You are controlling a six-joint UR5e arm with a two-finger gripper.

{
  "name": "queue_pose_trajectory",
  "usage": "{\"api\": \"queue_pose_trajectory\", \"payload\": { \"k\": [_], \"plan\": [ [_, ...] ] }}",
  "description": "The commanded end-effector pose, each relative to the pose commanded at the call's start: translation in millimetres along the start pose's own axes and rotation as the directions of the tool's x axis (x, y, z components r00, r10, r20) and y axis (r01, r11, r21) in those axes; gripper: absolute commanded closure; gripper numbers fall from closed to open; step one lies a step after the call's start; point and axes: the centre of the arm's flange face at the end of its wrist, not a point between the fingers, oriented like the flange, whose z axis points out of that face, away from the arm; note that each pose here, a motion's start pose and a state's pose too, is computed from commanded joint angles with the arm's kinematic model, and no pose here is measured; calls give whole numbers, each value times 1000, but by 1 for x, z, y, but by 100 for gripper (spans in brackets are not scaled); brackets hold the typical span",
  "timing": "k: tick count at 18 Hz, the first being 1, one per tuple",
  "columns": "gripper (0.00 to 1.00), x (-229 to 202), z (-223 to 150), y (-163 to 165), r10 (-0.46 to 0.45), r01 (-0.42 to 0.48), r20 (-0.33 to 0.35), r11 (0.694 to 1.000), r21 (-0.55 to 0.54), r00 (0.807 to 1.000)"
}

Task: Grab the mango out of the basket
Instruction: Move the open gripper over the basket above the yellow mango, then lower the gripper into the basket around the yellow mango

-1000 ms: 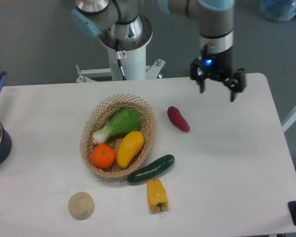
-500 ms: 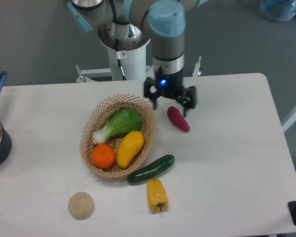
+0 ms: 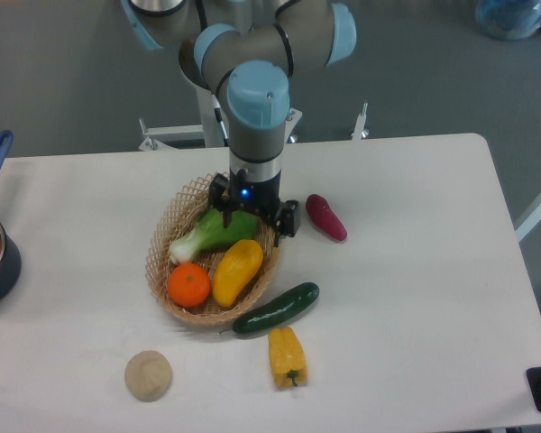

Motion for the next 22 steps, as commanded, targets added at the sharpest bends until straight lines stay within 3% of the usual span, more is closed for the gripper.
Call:
{"api": "queue_pose_trajectory", "payload": {
  "k": [8, 22],
  "plan": [
    [0, 2, 44, -6, 12, -15, -54, 999, -53, 998],
    [0, -3, 66, -8, 21, -26, -65, 997, -66, 998]
  ]
}}
